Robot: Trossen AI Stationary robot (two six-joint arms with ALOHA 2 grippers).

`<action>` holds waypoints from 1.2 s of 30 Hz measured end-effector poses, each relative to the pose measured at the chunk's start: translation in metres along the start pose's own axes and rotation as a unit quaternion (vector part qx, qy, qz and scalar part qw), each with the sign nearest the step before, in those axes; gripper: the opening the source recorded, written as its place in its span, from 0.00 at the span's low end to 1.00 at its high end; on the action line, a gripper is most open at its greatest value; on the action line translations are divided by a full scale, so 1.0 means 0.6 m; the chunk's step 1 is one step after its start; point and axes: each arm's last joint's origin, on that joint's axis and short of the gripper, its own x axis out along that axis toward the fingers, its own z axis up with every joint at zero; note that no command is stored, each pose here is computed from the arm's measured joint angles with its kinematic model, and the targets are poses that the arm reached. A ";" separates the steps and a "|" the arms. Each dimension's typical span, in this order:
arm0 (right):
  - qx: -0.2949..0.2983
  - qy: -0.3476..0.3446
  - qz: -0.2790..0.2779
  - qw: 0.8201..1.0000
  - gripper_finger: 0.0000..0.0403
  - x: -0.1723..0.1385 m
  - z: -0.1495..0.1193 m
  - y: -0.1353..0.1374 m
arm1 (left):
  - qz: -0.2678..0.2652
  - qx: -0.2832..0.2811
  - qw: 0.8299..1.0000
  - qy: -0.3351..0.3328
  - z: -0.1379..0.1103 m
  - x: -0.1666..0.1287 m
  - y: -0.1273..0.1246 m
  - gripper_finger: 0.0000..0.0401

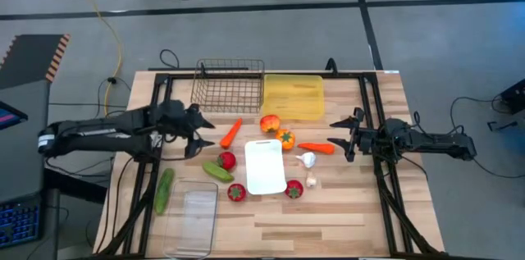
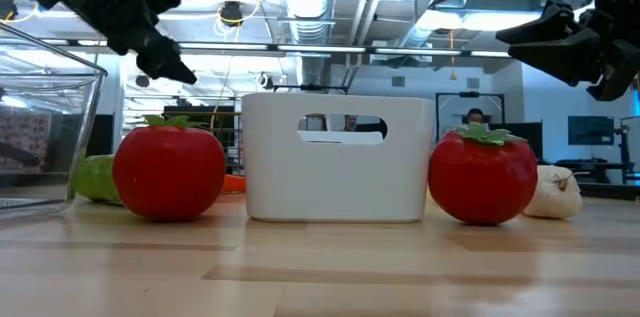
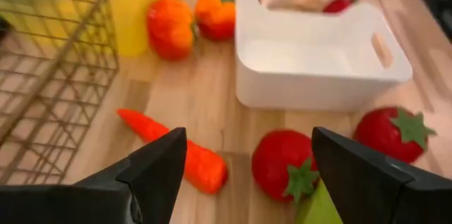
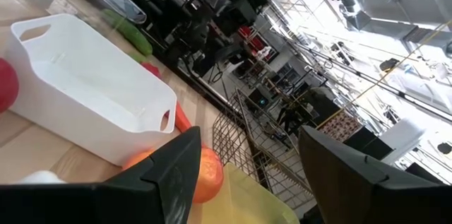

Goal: Sort produce into baskets
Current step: Put the right cucumber into the wire basket

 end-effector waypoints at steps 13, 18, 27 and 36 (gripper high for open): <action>0.000 0.000 0.000 1.000 0.66 0.000 0.000 0.000 | -0.018 0.017 0.996 0.084 0.033 0.050 0.008 0.68; 0.056 0.000 0.000 0.998 0.66 0.000 0.000 0.000 | -0.023 0.030 0.996 0.085 0.036 0.053 0.004 0.68; 0.289 0.021 0.011 0.957 0.66 0.000 -0.006 0.005 | -0.037 0.017 0.988 0.150 0.016 0.048 -0.008 0.68; 0.475 0.019 0.006 0.880 0.66 0.000 -0.005 0.004 | -0.058 0.029 0.979 0.195 0.002 0.046 -0.026 0.68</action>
